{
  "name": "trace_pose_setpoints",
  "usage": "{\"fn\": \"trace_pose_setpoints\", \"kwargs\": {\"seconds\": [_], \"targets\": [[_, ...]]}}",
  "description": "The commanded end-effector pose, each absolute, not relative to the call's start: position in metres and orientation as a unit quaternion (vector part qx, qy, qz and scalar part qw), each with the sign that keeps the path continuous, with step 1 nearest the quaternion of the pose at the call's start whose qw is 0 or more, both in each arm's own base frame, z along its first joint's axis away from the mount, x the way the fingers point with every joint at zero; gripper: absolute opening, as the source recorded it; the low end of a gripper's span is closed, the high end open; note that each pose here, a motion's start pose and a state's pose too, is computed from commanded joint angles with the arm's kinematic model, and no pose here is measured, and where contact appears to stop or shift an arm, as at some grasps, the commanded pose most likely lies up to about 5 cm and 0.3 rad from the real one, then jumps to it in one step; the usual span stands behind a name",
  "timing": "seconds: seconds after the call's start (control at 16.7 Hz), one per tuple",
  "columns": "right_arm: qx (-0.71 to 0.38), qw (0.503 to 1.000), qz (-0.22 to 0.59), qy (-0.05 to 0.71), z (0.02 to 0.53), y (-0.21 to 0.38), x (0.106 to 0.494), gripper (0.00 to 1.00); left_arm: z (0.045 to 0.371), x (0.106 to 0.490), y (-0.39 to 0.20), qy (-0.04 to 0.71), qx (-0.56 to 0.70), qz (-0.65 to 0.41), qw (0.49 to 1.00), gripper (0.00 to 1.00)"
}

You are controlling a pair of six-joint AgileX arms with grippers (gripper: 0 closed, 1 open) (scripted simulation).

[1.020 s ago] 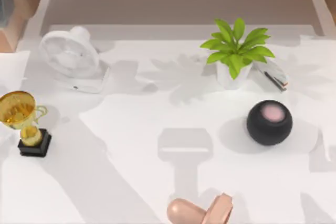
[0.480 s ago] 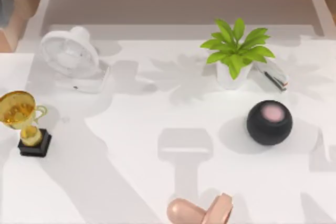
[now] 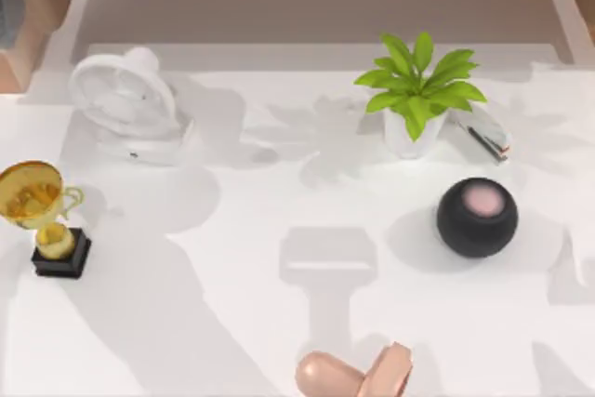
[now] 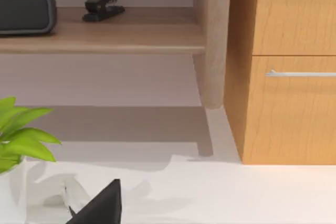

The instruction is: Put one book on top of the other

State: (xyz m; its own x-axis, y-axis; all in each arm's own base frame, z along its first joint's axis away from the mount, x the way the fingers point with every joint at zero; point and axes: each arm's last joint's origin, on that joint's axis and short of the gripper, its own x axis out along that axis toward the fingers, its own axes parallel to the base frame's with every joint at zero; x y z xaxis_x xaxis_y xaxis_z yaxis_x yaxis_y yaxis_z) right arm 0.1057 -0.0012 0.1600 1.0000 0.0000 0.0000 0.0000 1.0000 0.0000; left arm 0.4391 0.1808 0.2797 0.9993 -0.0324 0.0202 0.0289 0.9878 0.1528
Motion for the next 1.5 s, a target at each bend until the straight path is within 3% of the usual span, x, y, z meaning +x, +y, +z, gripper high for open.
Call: {"fn": "trace_pose_setpoints", "kwargs": {"seconds": [0.3,0.54,0.78,1.08,1.32,1.5], "targets": [[0.000,1.000,0.000,0.000,0.160,-0.001,0.106,1.00,0.299,0.390,0.201,-0.008,0.266,-0.003,0.964,0.00],[0.000,1.000,0.000,0.000,0.160,-0.001,0.106,1.00,0.290,0.346,0.221,0.028,0.434,0.007,0.900,0.00],[0.000,1.000,0.000,0.000,0.160,-0.001,0.106,1.00,0.256,0.307,0.237,0.086,0.568,-0.009,0.819,0.00],[0.000,1.000,0.000,0.000,0.160,-0.001,0.106,1.00,0.188,0.276,0.235,0.145,0.662,-0.087,0.730,0.00],[0.000,1.000,0.000,0.000,0.160,-0.001,0.106,1.00,0.135,0.263,0.219,0.165,0.685,-0.167,0.690,0.00],[0.000,1.000,0.000,0.000,0.160,-0.001,0.106,1.00,0.117,0.259,0.212,0.169,0.687,-0.196,0.679,0.00]]}}
